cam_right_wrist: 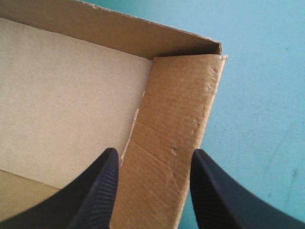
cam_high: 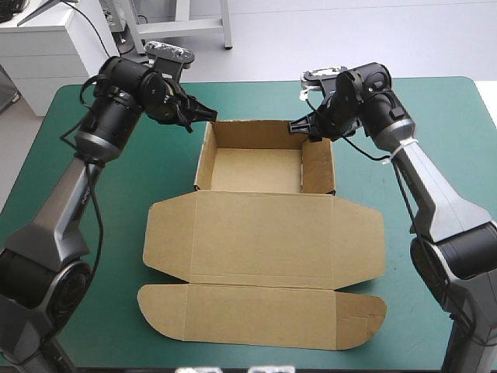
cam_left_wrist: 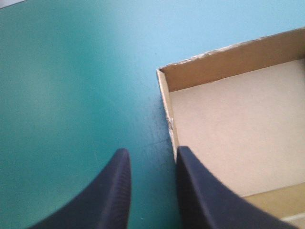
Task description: Fold the box
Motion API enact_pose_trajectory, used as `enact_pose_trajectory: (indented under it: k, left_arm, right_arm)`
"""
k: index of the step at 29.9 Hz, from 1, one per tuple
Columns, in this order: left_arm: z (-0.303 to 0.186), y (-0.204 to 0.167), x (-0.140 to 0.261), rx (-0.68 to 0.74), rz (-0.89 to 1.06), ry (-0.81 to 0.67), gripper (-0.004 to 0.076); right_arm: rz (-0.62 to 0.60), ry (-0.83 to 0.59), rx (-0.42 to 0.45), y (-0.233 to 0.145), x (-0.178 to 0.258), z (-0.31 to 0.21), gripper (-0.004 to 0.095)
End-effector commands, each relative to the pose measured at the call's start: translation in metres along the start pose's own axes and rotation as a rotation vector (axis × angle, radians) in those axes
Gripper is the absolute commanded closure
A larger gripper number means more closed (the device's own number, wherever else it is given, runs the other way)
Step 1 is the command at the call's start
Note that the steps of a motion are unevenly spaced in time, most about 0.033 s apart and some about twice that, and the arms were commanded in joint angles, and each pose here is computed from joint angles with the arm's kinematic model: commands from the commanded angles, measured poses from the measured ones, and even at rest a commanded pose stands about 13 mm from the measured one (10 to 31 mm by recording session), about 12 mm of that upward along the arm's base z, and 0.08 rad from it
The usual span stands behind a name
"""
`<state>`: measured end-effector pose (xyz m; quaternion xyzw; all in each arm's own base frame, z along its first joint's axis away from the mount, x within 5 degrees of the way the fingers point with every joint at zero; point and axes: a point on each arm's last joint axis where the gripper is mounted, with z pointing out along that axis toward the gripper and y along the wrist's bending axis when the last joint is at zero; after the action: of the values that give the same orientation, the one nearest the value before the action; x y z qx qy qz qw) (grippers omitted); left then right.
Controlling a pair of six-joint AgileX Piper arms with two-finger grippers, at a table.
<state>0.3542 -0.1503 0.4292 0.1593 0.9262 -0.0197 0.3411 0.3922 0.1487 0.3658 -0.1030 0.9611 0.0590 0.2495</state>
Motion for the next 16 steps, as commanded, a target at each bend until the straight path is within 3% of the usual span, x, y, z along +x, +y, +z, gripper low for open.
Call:
enact_pose_trajectory:
  k: [1, 2, 12, 16]
  left_arm:
    - [-0.066, 0.006, 0.008, 0.021, 0.059, -0.089, 0.0699]
    - [-0.073, 0.008, 0.011, 0.012, 0.082, -0.098, 0.073]
    - [-0.1, 0.021, 0.065, -0.063, 0.121, -0.032, 0.0731]
    - [-0.097, 0.022, 0.09, -0.069, 0.114, 0.014, 0.0731]
  right_arm:
    - [0.0, -0.051, 0.024, -0.005, 0.002, -0.027, 0.0465]
    - [-0.005, -0.041, 0.039, -0.006, 0.004, -0.024, 0.0465]
    - [0.036, 0.031, 0.077, -0.021, 0.014, -0.005, 0.0465]
    - [0.096, 0.05, 0.034, -0.03, 0.013, 0.0, 0.0467]
